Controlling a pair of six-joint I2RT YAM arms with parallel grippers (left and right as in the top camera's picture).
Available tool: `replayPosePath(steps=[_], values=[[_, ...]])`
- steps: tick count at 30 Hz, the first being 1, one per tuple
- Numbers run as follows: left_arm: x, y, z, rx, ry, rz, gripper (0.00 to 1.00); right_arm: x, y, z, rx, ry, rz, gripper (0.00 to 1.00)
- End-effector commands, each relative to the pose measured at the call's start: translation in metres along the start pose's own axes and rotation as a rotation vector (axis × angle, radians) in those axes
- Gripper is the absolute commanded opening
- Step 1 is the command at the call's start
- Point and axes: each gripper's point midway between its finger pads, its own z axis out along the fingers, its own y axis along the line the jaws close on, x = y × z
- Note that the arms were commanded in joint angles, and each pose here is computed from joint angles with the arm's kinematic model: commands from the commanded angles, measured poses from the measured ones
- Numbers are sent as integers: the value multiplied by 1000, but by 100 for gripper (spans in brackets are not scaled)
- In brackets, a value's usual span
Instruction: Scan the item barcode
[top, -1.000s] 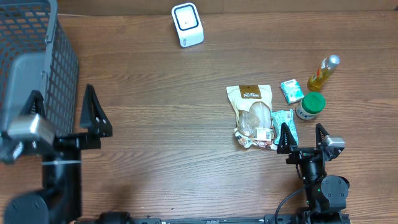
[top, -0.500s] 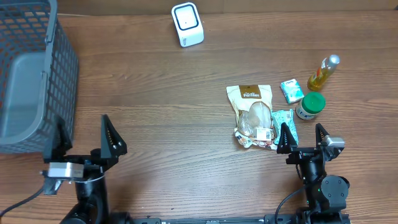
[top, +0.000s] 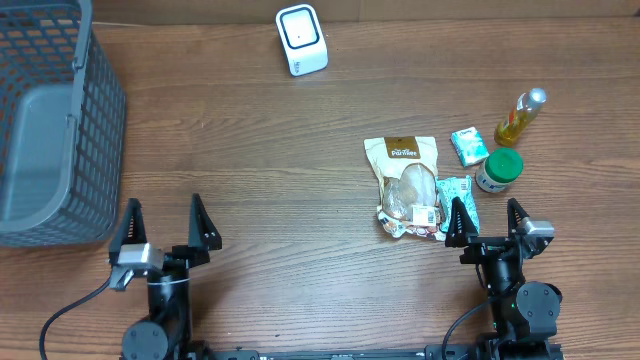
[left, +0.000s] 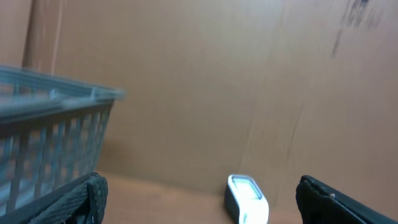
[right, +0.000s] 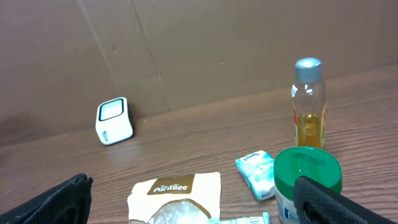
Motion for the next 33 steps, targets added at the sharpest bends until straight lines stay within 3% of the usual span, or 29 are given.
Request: replayPosePath(steps=[1,13,23,33], values=[[18,3,-2,-7,67,2,100,1,-1,0,0,-5,-4,100],[94,16,-20,-32,388,104,100,1,-1,0,0,-5,-4,100],[95,14,-20,3,395,209,100,1,-1,0,0,-5,-4,100],[95,14,-20,4,395,213,99,1,-1,0,0,-5,-4,100]])
